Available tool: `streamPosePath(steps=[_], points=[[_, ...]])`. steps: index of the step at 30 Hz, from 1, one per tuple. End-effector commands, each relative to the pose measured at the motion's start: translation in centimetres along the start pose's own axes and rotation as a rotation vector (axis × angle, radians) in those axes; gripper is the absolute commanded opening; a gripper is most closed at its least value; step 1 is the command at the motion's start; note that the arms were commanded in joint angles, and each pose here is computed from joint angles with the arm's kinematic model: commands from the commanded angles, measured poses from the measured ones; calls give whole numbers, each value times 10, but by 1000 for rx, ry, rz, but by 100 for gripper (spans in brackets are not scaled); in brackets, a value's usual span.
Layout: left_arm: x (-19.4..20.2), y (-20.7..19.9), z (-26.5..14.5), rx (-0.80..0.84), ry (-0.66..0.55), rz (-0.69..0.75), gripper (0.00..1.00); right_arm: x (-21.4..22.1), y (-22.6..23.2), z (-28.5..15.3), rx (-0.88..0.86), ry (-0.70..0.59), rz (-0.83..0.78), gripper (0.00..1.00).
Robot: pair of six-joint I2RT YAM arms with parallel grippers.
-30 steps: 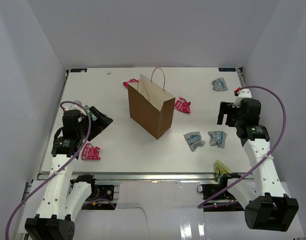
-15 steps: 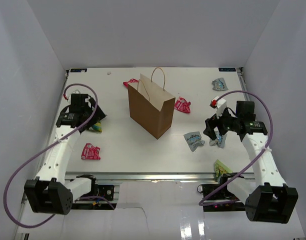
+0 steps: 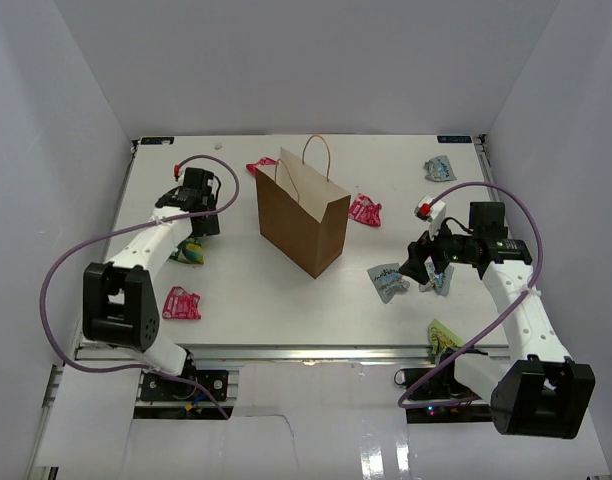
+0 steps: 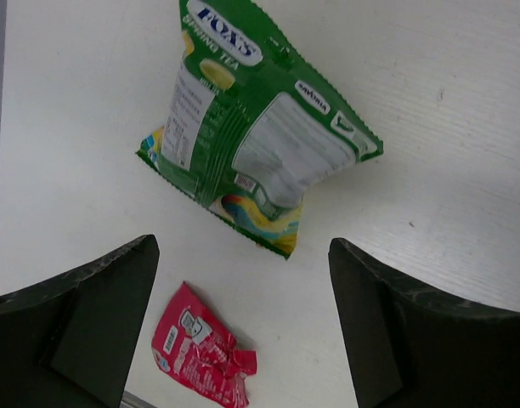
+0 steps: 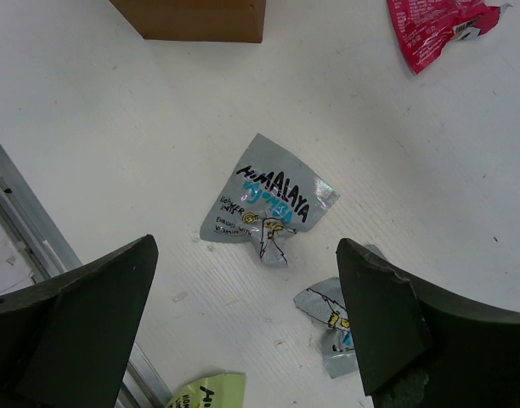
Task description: Place the snacks into the paper bag
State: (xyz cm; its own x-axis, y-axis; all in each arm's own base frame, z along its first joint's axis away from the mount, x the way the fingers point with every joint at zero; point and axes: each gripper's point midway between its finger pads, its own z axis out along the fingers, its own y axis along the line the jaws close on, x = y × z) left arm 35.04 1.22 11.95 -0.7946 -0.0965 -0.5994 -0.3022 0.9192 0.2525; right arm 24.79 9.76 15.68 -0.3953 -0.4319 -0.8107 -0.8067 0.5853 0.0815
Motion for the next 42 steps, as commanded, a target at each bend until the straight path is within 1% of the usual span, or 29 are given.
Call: streamPosePath(steps=[1,6,9,12,14,18,19,21,22,25,26,28,29,30,31,33,34,35,36,37,39,40,41,42], points=[[-32,-4,10,-32,-72,37,91,-12,-1,-2,-9,-36,-50,92],[-39,-22,26,-8,-44,1,89,-11,1,-2,-11,-36,-50,92],[-40,-25,34,-19,-34,-13,89,-10,2,-3,-8,-39,-54,92],[-28,-27,51,-39,14,7,88,-10,2,-3,-6,-37,-54,92],[-22,-23,58,-57,37,1,86,-10,2,-4,-3,-38,-57,92],[-8,-21,70,-73,78,14,75,-12,3,-6,6,-44,-63,92],[-6,-21,71,-76,83,17,66,-12,3,-6,5,-46,-65,92],[-2,-20,73,-77,89,19,61,-12,4,-7,6,-47,-64,92],[-1,-20,73,-76,90,19,52,-12,4,-7,7,-46,-61,92],[-1,-20,69,-61,81,12,34,-14,5,-8,9,-51,-63,92],[0,-20,68,-52,79,6,24,-14,5,-8,11,-51,-63,92],[-6,-20,59,-28,49,-10,16,-15,5,-9,12,-55,-65,92],[-8,-22,54,-4,39,-20,7,-15,5,-9,12,-55,-62,92],[-6,-22,50,11,36,-26,4,-17,6,-10,11,-59,-65,92],[-15,-20,36,39,-4,-53,1,-18,6,-11,12,-61,-66,92],[-18,-25,19,111,-30,-95,0,-20,7,-12,13,-67,-71,92],[-31,-22,-3,158,-91,-137,0,-21,7,-13,15,-69,-74,92],[-35,-26,-15,205,-114,-170,0,-21,7,-13,15,-72,-75,92],[-35,-36,-29,294,-119,-189,0,-23,8,-14,16,-78,-82,92],[-48,-35,-58,372,-191,-233,0,-24,8,-15,17,-81,-85,92],[-52,-48,-92,529,-225,-296,0,-26,9,-16,20,-87,-87,91],[-49,-48,-101,562,-235,-321,0,-26,9,-16,19,-87,-87,92],[-55,-41,-126,604,-292,-356,0,-27,9,-17,20,-91,-89,92],[-52,-45,-139,660,-288,-396,0,-28,9,-17,21,-93,-87,92]])
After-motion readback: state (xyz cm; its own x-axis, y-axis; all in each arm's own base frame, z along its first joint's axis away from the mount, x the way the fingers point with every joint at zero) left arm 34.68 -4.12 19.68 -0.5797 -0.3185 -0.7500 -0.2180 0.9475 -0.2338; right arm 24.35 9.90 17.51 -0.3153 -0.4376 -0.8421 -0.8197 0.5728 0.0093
